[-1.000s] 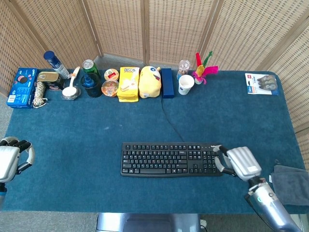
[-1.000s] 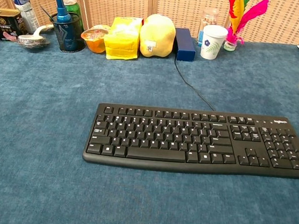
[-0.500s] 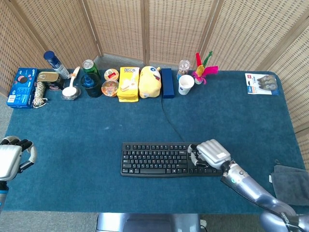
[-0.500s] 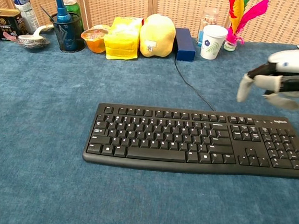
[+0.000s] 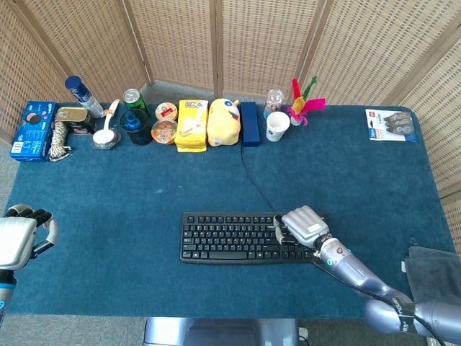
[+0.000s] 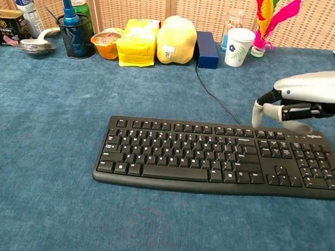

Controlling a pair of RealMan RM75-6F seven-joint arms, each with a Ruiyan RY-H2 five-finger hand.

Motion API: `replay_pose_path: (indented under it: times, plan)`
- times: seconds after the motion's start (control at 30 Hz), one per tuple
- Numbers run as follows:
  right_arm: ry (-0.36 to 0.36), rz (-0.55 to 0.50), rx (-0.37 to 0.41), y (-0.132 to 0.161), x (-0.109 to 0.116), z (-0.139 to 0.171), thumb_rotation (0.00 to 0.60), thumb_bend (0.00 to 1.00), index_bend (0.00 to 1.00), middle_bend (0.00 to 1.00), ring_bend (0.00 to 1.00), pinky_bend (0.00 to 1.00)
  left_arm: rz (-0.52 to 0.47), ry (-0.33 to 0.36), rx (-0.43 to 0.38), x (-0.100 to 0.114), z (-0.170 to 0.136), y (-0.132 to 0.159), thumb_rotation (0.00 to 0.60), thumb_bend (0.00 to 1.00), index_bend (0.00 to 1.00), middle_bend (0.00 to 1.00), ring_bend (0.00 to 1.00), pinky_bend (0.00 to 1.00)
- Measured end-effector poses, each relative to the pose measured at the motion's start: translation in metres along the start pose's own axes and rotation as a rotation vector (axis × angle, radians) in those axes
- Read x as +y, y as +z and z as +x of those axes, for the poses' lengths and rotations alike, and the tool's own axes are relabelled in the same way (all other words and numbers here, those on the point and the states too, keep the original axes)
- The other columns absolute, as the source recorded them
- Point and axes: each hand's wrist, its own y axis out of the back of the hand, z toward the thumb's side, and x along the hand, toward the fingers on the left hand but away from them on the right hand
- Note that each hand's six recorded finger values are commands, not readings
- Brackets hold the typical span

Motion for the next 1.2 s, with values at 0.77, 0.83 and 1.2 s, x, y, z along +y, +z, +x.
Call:
replay_pose_path:
  times: [0.77, 0.83, 1.2]
  plan:
    - [0.055, 0.076, -0.082, -0.011, -0.025, -0.010, 0.000, 0.71, 0.30, 0.82, 1.00, 0.85, -0.005, -0.004, 0.000, -0.004, 0.001, -0.002, 0.000, 0.53, 0.61, 0.58, 0.51, 0.30]
    - [0.062, 0.078, -0.087, -0.011, -0.028, -0.009, 0.000, 0.71, 0.31, 0.82, 1.00, 0.85, -0.003, -0.004, -0.001, -0.004, 0.001, -0.002, 0.000, 0.53, 0.61, 0.58, 0.51, 0.30]
    - [0.073, 0.084, -0.091, -0.008, -0.034, -0.009, 0.000, 0.71, 0.30, 0.82, 1.00, 0.85, -0.008, 0.004, -0.001, -0.004, 0.000, -0.003, 0.000, 0.53, 0.61, 0.58, 0.51, 0.30]
